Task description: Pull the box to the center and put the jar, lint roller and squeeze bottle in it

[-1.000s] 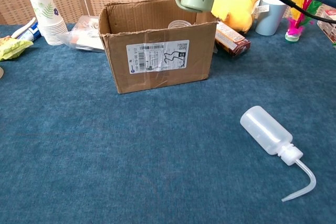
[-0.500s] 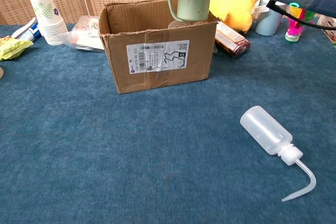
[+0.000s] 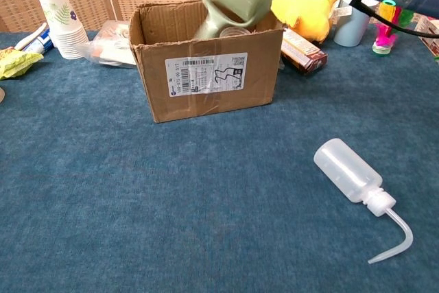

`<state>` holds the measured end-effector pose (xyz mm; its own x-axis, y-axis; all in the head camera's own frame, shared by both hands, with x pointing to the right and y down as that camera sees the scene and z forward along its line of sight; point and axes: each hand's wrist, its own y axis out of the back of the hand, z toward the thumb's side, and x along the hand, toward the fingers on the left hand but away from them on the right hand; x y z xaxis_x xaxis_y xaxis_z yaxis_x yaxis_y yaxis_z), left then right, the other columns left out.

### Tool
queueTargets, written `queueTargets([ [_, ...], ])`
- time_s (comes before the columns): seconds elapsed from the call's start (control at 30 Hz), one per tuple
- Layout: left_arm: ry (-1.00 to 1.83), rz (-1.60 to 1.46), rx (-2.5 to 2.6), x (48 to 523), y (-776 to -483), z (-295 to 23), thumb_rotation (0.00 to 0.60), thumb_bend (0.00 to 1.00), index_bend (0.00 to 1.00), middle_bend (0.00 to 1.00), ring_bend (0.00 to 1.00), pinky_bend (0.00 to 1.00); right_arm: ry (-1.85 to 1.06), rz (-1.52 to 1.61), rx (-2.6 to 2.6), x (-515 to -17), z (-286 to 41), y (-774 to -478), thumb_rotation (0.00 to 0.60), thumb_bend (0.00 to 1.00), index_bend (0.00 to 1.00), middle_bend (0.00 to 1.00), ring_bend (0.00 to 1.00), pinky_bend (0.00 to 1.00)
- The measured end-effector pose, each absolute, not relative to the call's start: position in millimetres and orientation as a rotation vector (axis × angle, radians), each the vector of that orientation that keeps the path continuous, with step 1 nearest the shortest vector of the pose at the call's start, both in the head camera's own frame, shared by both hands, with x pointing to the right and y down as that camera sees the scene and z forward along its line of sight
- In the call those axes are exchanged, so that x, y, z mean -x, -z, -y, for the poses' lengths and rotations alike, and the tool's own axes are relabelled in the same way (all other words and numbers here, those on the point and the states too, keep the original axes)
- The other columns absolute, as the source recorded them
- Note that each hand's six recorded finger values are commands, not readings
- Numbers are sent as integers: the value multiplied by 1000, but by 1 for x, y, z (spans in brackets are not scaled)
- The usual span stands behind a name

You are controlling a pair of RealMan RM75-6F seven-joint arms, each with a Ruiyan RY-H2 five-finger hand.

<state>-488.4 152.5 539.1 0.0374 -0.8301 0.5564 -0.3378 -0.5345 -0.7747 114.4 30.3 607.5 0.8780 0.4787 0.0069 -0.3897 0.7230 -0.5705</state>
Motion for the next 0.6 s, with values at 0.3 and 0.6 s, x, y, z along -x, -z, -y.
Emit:
queueTargets([
  [0.3,1508,-1181,1890,489,-539,-153,600,50,0,0,0,78,-486,260,608,-126,-25,-581,600,140,0,0,0,119],
  [0.6,1504,-1175,1895,487,-538,-154,600,50,0,0,0,78,-527,465,760,-168,-25,-550,600,77,0,0,4,114],
])
